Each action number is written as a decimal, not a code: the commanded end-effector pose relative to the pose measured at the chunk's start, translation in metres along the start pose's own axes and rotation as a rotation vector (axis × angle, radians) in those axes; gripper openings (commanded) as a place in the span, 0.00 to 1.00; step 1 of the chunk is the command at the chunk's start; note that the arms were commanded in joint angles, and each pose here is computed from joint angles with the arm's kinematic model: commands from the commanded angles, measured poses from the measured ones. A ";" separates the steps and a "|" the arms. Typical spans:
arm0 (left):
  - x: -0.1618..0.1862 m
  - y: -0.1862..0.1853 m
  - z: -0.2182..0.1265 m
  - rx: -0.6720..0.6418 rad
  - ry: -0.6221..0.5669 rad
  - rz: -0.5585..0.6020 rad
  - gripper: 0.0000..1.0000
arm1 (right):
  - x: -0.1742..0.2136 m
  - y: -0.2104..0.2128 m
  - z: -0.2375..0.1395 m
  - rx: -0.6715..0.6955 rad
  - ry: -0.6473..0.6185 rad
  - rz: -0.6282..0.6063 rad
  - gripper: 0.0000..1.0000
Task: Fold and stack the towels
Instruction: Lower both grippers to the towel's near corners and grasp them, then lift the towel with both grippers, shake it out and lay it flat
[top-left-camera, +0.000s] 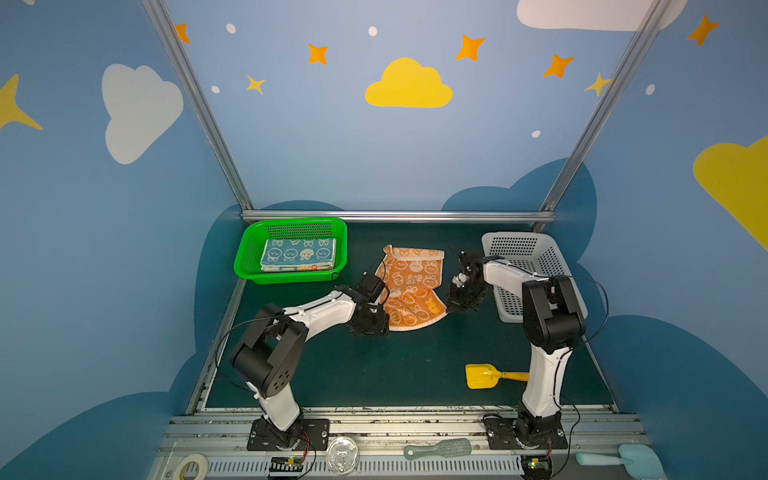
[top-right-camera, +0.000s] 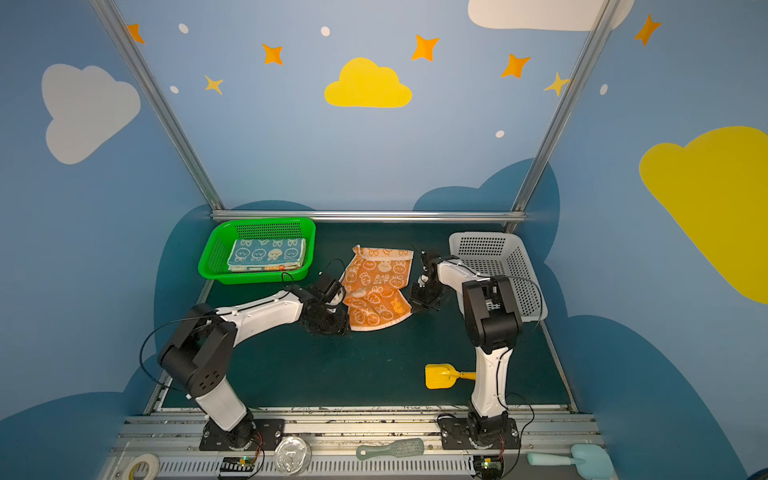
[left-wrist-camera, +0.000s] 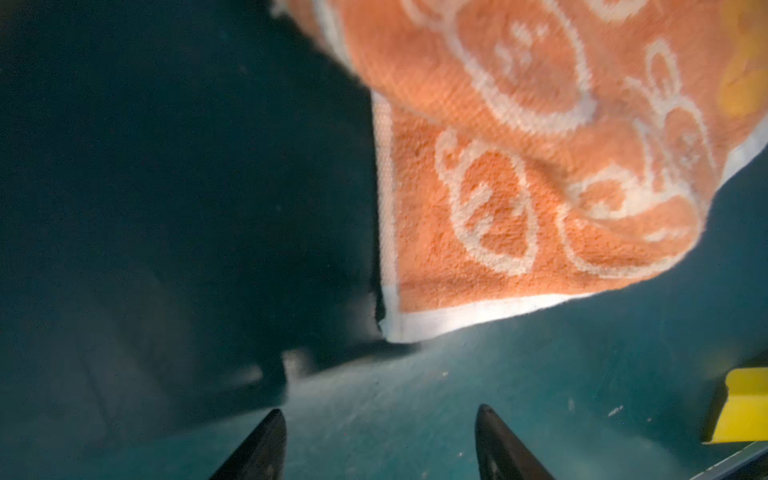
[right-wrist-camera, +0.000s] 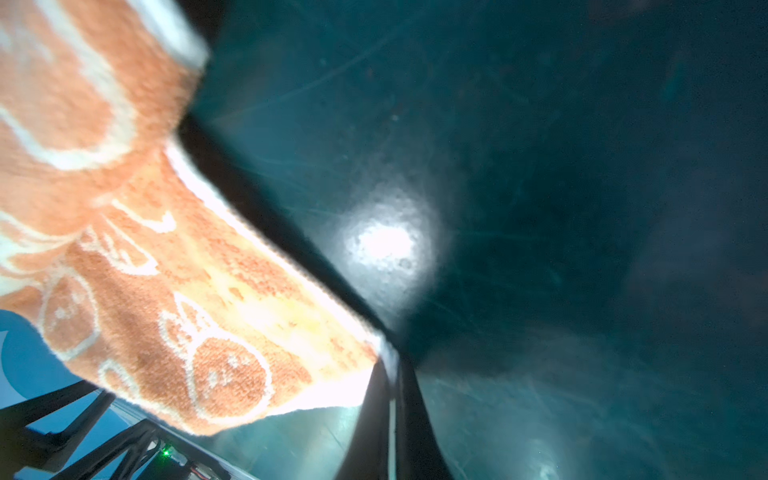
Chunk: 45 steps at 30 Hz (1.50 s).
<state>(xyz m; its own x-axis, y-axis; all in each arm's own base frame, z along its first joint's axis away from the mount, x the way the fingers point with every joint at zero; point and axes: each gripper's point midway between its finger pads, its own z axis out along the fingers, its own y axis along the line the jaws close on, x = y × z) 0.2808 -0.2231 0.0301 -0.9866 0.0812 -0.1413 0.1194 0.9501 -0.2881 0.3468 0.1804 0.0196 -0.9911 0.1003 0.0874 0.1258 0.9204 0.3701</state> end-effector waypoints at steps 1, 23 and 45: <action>-0.004 -0.010 0.007 0.020 0.016 0.003 0.66 | 0.007 0.003 0.000 0.010 0.004 -0.013 0.00; -0.012 0.018 0.039 -0.146 0.022 0.015 0.34 | 0.012 0.009 -0.010 -0.009 -0.012 -0.047 0.00; -0.015 0.039 0.053 -0.213 0.017 0.019 0.03 | 0.011 0.014 -0.018 -0.023 -0.023 -0.066 0.00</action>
<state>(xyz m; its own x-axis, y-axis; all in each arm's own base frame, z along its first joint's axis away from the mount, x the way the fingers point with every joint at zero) 0.3170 -0.2258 0.0149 -0.9762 0.0889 -0.1977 0.1249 0.9761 -0.1779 0.3414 0.1854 0.0276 -0.9960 0.0660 0.0604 0.0841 0.9205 0.3816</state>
